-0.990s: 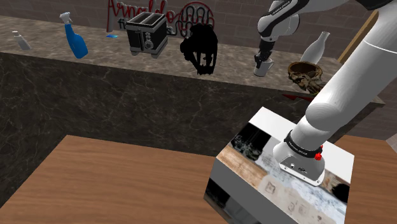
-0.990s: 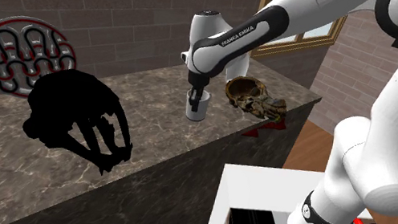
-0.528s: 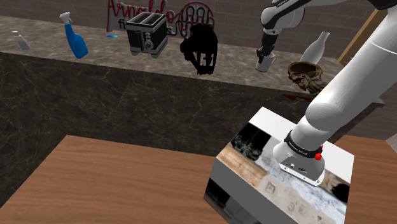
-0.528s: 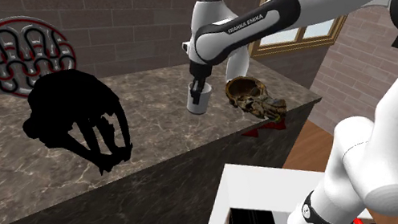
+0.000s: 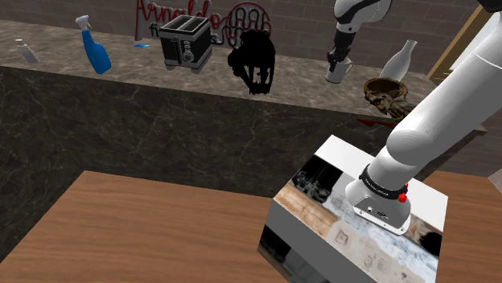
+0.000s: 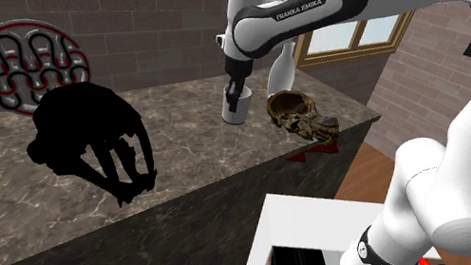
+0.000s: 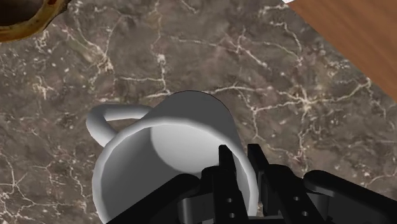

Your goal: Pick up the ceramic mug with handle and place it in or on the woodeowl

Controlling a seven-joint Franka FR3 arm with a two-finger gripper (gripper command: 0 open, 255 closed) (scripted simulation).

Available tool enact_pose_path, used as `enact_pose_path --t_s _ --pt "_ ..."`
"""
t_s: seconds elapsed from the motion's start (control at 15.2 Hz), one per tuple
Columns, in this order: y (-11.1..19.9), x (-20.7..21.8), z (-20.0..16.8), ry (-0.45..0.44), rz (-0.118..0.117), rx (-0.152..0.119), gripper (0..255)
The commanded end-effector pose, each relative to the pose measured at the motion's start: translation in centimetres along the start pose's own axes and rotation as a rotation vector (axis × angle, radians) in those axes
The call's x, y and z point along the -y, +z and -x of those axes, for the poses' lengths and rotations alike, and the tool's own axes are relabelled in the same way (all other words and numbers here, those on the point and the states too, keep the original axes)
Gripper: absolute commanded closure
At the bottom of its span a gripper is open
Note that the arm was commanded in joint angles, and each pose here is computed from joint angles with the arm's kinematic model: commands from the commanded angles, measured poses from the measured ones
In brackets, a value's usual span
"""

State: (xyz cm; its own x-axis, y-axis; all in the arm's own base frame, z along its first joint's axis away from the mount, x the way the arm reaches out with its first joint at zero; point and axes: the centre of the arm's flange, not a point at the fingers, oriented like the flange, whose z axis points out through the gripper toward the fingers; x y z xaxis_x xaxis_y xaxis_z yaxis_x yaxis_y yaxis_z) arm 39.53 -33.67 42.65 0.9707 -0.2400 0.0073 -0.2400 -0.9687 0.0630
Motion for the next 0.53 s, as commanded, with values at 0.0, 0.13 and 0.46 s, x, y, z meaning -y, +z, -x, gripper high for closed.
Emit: enact_pose_path --t_s 0.0,0.13,0.46 --pt "-1.1 -0.1 0.1 0.0 0.0 0.0 255" --pt "-2.2 -0.2 0.1 0.0 0.0 0.0 255" --pt "-4.8 -0.3 0.0 0.0 0.0 0.0 255"
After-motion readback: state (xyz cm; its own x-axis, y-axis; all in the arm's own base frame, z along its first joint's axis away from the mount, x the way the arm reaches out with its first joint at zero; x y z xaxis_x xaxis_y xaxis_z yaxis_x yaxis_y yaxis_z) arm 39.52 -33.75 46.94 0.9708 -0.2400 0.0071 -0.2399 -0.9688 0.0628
